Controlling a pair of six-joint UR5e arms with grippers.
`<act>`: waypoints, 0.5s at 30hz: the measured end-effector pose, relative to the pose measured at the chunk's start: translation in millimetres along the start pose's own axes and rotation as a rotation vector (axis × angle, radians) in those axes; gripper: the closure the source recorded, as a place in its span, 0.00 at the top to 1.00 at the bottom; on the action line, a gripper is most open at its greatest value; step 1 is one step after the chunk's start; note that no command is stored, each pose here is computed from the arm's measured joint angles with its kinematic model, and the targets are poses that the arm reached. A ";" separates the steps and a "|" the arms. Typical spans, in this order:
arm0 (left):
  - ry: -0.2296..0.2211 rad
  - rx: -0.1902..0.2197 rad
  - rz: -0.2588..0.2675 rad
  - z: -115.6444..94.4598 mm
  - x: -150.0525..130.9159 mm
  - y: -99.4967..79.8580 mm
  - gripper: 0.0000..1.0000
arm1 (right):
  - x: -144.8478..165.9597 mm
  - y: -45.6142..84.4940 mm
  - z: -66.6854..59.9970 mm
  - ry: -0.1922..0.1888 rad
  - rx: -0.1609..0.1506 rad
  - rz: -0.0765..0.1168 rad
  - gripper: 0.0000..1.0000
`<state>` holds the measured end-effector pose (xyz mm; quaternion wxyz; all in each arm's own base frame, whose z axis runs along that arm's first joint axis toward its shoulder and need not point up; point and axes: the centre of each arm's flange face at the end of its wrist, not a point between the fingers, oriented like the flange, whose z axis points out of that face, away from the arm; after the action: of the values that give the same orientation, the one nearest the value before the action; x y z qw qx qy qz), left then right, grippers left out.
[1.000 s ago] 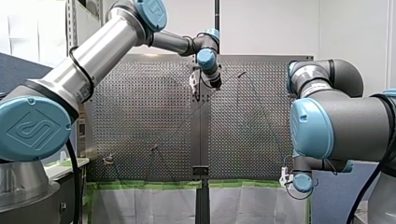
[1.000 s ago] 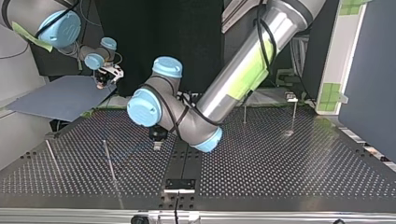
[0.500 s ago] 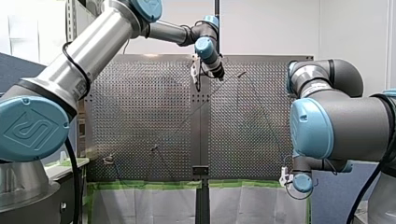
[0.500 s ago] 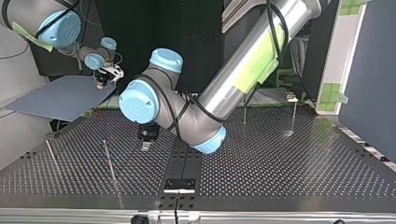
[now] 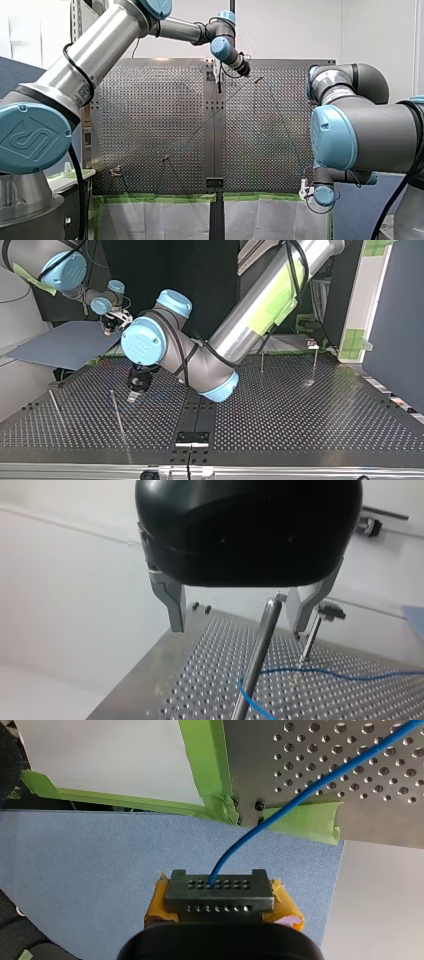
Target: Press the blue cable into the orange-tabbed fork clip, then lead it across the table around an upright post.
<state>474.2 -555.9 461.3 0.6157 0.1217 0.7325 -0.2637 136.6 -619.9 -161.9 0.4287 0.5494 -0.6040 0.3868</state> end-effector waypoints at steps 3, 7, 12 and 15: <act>0.004 0.010 -0.005 0.4 1.6 -0.8 1.00 | 0.1 0.0 0.1 0.000 0.000 0.000 0.00; 0.017 0.013 -0.018 1.3 5.9 -0.8 1.00 | 0.0 -0.3 -0.1 -0.001 0.003 -0.001 0.00; 0.028 0.011 -0.027 1.2 8.2 -0.1 1.00 | -0.1 -1.0 -0.3 -0.002 0.006 -0.002 0.00; 0.031 0.010 -0.032 1.3 9.3 0.5 1.00 | -0.1 -1.1 -0.3 -0.002 0.007 -0.001 0.00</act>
<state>473.5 -557.5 452.1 0.5993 0.1172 0.7426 -0.2751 137.8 -619.7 -161.9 0.4264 0.5516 -0.6027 0.3880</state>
